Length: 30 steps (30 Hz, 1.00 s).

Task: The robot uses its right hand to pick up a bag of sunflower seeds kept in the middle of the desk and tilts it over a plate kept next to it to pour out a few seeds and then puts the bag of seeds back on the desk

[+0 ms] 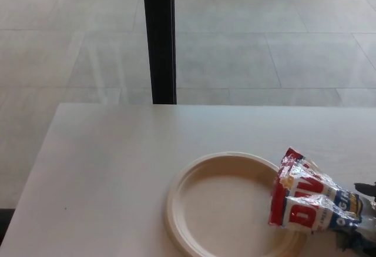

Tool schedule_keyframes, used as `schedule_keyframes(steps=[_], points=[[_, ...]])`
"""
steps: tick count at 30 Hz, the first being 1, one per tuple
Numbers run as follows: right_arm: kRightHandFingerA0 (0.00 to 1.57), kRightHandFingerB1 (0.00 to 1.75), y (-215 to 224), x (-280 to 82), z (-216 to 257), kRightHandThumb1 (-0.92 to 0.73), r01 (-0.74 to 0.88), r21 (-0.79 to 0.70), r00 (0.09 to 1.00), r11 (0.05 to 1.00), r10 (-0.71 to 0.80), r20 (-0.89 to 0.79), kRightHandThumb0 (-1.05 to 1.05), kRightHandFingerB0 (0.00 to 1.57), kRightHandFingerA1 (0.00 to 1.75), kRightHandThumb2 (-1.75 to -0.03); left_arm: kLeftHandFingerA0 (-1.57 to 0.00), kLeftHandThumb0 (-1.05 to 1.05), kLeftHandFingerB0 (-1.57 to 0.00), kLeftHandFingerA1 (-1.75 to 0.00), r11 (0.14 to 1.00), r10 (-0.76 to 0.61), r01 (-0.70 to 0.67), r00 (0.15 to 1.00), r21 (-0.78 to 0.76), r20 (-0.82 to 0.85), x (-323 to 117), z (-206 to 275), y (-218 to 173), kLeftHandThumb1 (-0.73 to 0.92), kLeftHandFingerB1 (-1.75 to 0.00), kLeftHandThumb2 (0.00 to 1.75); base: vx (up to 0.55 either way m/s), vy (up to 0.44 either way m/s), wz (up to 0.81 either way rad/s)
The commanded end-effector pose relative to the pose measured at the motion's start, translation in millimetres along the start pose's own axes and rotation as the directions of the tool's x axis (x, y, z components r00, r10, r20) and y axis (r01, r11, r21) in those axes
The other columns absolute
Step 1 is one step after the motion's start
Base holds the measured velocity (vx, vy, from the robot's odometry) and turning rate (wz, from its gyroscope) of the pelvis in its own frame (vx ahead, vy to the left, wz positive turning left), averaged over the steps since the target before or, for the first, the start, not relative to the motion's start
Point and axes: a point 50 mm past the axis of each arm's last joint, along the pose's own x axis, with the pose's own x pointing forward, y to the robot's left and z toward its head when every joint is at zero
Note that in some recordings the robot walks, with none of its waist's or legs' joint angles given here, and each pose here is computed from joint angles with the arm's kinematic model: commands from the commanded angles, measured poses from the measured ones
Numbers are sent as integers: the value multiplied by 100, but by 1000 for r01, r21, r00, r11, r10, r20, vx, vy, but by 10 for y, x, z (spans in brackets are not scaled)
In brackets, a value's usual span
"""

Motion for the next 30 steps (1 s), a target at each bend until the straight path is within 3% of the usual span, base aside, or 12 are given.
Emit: schedule_keyframes(steps=[1, 8, 9, 10, 11, 15, 19, 20, 22, 23, 29, 30], points=[[49, 29, -4, 6, 80, -46, -38, -47, 999, 998, 40, 26, -68, 2, 66, -83, -21, -72, -7, -63, 1000, 10, -10, 1000, -15, 13, -7, 1, 15, 66, -53, 112, 0, 0, 0], [7, 15, 11, -7, -13, -51, -125, -108, 991, 986, 120, -52, -85, 0, 37, -88, -29, -78, -13, -67, 1000, 30, -30, 999, 0, 17, -3, 4, 19, 68, -56, 116, 0, 0, 0], [0, 19, 7, -17, -24, -47, -129, -106, 991, 986, 123, -61, -83, 0, 15, -88, -30, -79, -16, -73, 1000, 28, -28, 999, -4, 23, -4, 5, 18, 89, -53, 77, 0, 0, 0], [0, 6, 1, -32, -46, -55, -134, -105, 989, 985, 127, -75, -95, 0, 0, -88, -30, -82, -14, -69, 1000, 26, -26, 999, -2, 29, -5, 10, 16, 70, -56, 118, 0, 0, 0], [0, 11, -1, -33, -50, -55, -136, -110, 989, 985, 127, -79, -80, 0, 6, -58, -22, -80, -18, -65, 1000, 27, -27, 999, 5, 29, -6, 12, 17, 85, -54, 83, 0, 0, 0], [0, 6, 8, -22, -21, -53, -137, -135, 989, 981, 128, -77, -91, 0, 0, -84, -24, -76, -9, -65, 999, 21, -22, 999, 32, 33, -4, 13, 6, 72, -54, 121, 0, 0, 0], [0, 13, 35, -9, 18, -50, -124, -137, 991, 983, 117, -57, -87, 0, 5, -85, -26, -79, -18, -67, 1000, 23, -23, 999, 14, 42, -7, 13, 9, 90, -54, 79, 0, 0, 0], [2, 26, 52, -2, 42, -42, -100, -129, 995, 987, 96, -35, -71, 0, 23, -82, -37, -77, -13, -75, 1000, 22, -23, 999, 18, 44, -9, 11, 8, 70, -57, 120, 0, 0, 0], [61, 29, 72, -1, 84, -61, -68, -102, 998, 993, 69, 10, -53, 0, 70, -86, -31, -77, -18, -76, 1000, 18, -18, 999, -11, 32, -8, 0, 10, 92, -55, 78, 0, 0, 0], [68, 28, 95, 1, 125, -70, -36, -80, 999, 996, 39, 32, -46, 8, 64, -67, -30, -73, -11, -70, 1000, 13, -12, 999, -18, 35, -10, 0, 11, 71, -56, 120, 0, 0, 0], [84, 30, 143, 25, 245, -78, 37, -48, 995, 998, -33, 92, -40, 15, 79, -63, -30, -81, -22, -71, 999, 29, -30, 999, 25, 38, -16, -1, 22, 92, -57, 83, 0, 0, 0], [80, 32, 153, 36, 292, -78, 46, -44, 992, 998, -41, 118, -44, 13, 74, -64, -30, -82, -17, -68, 999, 26, -28, 999, 38, 43, -18, -2, 18, 77, -57, 126, 0, 0, 0]])
